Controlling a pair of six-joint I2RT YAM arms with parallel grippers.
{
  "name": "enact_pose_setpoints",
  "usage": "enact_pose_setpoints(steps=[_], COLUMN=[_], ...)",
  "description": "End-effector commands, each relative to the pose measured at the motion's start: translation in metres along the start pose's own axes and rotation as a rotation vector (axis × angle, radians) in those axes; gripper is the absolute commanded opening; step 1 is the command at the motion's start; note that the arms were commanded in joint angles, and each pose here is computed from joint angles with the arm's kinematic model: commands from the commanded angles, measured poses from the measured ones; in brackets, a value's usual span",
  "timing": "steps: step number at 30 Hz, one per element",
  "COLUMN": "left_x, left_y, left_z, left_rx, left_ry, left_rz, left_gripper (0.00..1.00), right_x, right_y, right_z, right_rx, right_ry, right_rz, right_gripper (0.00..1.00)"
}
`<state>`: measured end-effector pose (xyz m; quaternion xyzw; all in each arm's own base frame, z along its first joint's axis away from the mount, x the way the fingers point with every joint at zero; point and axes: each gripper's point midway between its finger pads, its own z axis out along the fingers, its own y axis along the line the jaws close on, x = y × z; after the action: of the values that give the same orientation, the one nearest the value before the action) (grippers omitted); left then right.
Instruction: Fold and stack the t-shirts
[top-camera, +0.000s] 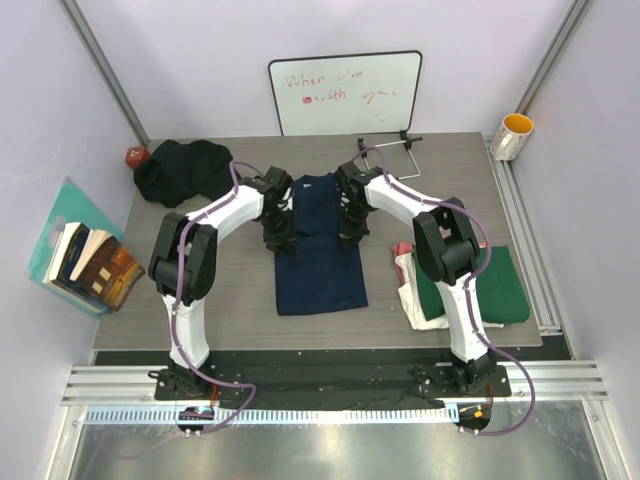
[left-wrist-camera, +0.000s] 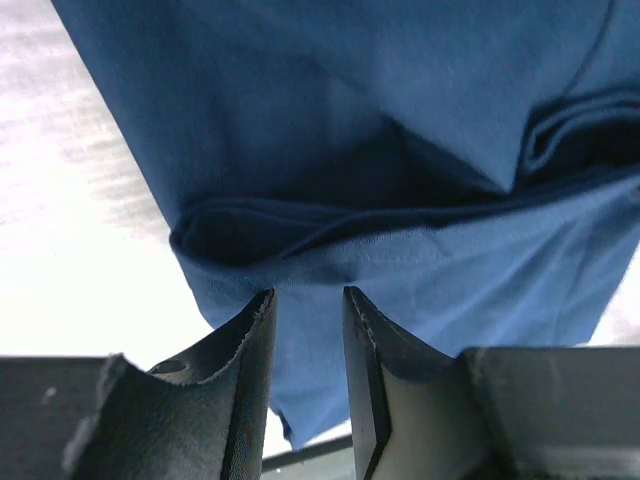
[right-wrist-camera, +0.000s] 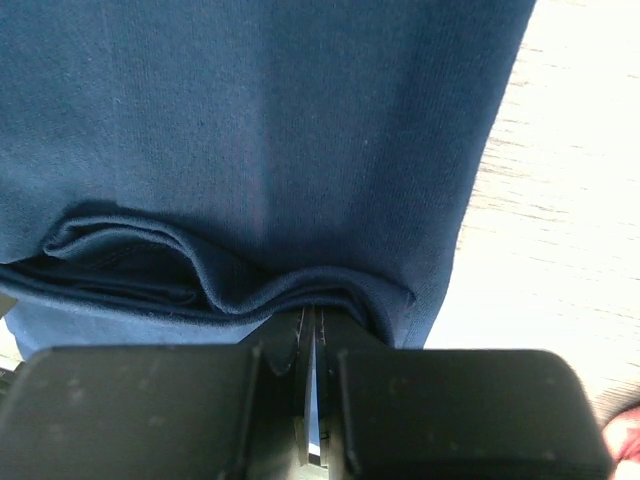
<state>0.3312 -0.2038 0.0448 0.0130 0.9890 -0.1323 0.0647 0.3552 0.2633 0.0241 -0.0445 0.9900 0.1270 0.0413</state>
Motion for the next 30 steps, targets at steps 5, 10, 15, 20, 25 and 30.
enact_pose_setpoints(steps=[5, 10, 15, 20, 25, 30], left_x=[-0.021, -0.022, -0.036, -0.054, -0.066, -0.059], left_y=[0.021, 0.035, 0.055, 0.081, 0.092, 0.084], left_z=[0.014, 0.025, 0.031, 0.013, -0.026, -0.062], left_rx=[-0.113, -0.154, -0.189, -0.238, -0.256, -0.211], left_ry=[-0.070, -0.057, -0.046, -0.092, -0.149, -0.217], left_rz=[0.020, 0.029, -0.014, -0.068, -0.105, -0.116], left_gripper=[0.33, 0.34, 0.34, 0.43, 0.53, 0.61], right_x=[-0.032, -0.045, -0.054, -0.061, -0.069, -0.051], right_y=[-0.021, -0.037, -0.041, -0.041, -0.029, -0.023], right_z=[0.004, 0.003, -0.001, -0.013, -0.052, -0.075], right_rx=[0.060, 0.078, 0.071, 0.044, -0.008, -0.066], right_ry=[-0.113, -0.133, -0.150, -0.178, -0.244, -0.244], right_rz=[0.014, 0.069, 0.100, 0.112, 0.090, 0.031], right_gripper=[0.06, 0.08, 0.14, 0.22, 0.32, 0.39])
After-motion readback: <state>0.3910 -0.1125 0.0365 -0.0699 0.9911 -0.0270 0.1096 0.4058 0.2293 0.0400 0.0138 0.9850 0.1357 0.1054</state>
